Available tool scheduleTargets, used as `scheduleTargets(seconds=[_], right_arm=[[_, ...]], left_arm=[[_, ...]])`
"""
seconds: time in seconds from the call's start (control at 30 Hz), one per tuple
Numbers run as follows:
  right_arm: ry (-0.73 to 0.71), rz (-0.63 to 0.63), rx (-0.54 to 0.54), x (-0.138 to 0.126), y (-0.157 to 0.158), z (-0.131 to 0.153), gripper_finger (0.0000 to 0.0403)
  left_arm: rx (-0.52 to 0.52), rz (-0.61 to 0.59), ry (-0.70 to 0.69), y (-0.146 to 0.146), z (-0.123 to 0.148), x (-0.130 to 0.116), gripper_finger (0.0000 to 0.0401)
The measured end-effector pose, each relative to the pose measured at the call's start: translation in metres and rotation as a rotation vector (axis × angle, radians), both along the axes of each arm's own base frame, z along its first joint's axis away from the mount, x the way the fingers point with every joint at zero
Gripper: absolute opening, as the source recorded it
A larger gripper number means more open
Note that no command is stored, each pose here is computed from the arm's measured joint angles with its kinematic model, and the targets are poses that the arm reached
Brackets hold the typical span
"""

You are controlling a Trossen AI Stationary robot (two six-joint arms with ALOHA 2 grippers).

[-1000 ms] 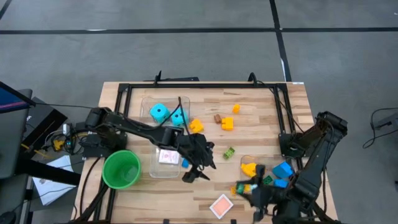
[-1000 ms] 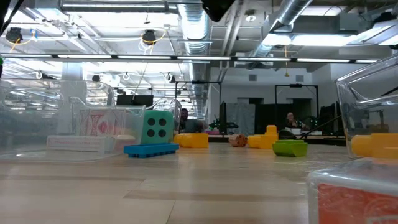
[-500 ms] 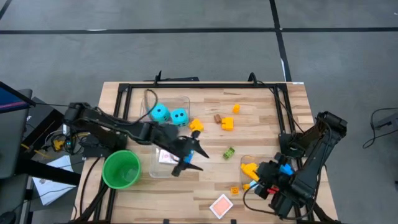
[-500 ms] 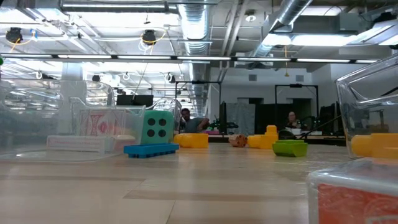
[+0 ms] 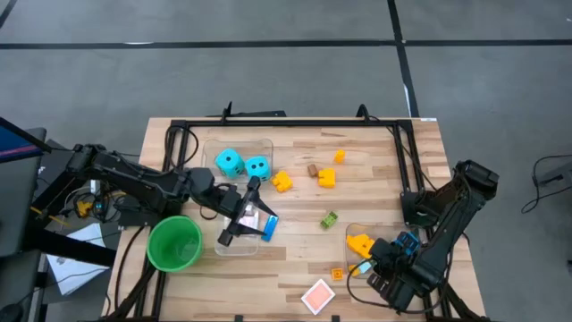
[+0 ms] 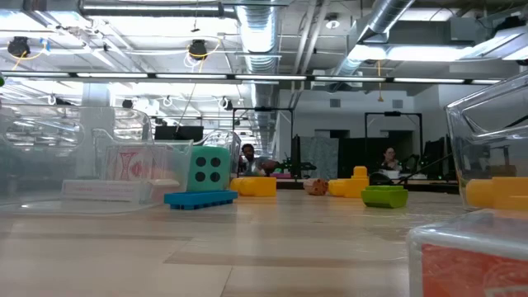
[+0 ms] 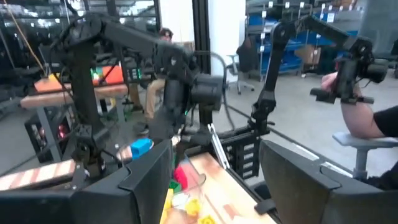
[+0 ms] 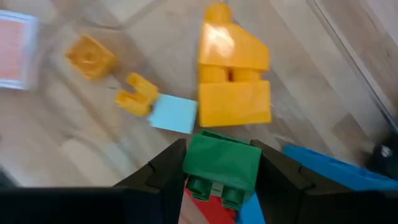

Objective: Pick & Place Toys
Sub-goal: Put the green game piece into the bottom right transparent bin

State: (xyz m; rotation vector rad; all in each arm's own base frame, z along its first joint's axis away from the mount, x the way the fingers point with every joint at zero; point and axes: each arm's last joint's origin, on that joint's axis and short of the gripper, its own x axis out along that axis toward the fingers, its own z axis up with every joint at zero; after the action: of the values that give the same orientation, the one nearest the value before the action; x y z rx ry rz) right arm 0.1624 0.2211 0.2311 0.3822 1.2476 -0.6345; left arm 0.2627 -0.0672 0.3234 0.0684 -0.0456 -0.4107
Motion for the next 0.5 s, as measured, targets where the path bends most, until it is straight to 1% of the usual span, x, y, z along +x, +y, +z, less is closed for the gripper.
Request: scheduleTargets(seconds=[0.1, 0.23, 0.5], right_arm=[[0.029, -0.02, 0.01, -0.001, -0.002, -0.006, 0.0151], [0.025, -0.021, 0.032, -0.002, 0.0, -0.01, 0.0151], [0.021, -0.022, 0.047, -0.001, 0.0, -0.013, 0.0158]], left_arm=[[-0.008, -0.006, -0.041, -0.001, 0.004, -0.001, 0.0235], [-0.017, -0.026, -0.083, -0.005, 0.008, -0.003, 0.0235], [-0.021, -0.026, -0.104, -0.005, 0.01, -0.003, 0.0234]])
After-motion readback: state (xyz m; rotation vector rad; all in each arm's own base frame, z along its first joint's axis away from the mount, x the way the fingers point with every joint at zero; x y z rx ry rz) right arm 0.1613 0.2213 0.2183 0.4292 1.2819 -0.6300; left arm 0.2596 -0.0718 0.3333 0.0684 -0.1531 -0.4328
